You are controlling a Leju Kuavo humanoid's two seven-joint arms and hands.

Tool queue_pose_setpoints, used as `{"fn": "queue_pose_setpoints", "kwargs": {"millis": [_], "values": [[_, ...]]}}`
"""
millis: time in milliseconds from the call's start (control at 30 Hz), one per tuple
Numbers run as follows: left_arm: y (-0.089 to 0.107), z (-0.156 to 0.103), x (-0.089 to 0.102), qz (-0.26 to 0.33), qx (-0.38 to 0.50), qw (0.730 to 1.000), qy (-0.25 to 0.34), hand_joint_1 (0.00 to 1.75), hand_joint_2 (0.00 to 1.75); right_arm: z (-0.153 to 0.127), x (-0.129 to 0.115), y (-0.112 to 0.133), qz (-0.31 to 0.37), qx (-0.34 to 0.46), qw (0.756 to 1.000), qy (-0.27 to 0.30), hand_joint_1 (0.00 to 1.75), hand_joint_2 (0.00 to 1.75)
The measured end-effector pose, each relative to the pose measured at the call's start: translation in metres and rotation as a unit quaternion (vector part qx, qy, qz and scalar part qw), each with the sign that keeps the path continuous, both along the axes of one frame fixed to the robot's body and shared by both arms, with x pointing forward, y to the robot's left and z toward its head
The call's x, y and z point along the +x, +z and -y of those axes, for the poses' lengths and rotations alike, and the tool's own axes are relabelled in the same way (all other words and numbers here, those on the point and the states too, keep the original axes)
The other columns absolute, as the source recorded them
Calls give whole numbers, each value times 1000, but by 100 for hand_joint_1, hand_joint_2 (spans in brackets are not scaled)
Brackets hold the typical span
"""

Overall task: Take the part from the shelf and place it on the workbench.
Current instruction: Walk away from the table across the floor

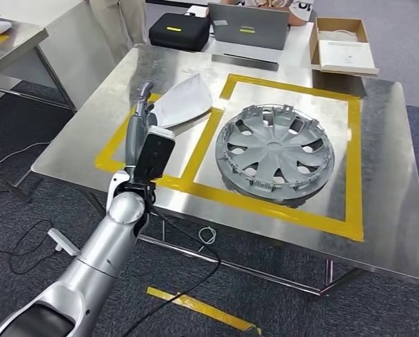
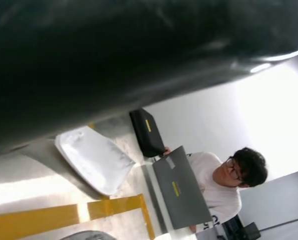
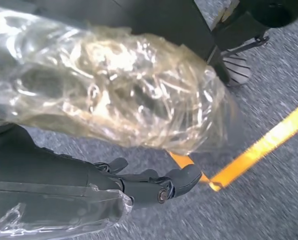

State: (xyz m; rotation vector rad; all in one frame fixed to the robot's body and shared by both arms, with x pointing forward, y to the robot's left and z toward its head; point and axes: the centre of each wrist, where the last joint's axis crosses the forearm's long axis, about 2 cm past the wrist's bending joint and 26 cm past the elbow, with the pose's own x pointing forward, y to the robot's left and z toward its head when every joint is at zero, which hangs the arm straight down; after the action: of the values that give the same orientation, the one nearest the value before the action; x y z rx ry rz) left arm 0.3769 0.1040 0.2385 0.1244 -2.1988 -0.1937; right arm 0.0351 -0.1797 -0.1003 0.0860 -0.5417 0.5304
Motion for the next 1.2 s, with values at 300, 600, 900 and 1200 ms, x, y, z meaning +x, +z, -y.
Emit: {"fn": "queue_pose_setpoints", "kwargs": {"millis": [300,600,900,1200], "values": [[0,5,-5,4,-1,1000,-8,0,0,0,0,0,1,-1,1000,0,0,0],[-2,5,-7,1,-1,1000,-9,0,0,0,0,0,0,-1,1000,0,0,0],[-3,5,-8,0,-3,1000,-12,0,0,0,0,0,0,-2,1000,-1,0,0],[-20,9,-19,-23,-17,999,-36,0,0,0,-1,0,-2,-4,1000,-8,0,0]]}}
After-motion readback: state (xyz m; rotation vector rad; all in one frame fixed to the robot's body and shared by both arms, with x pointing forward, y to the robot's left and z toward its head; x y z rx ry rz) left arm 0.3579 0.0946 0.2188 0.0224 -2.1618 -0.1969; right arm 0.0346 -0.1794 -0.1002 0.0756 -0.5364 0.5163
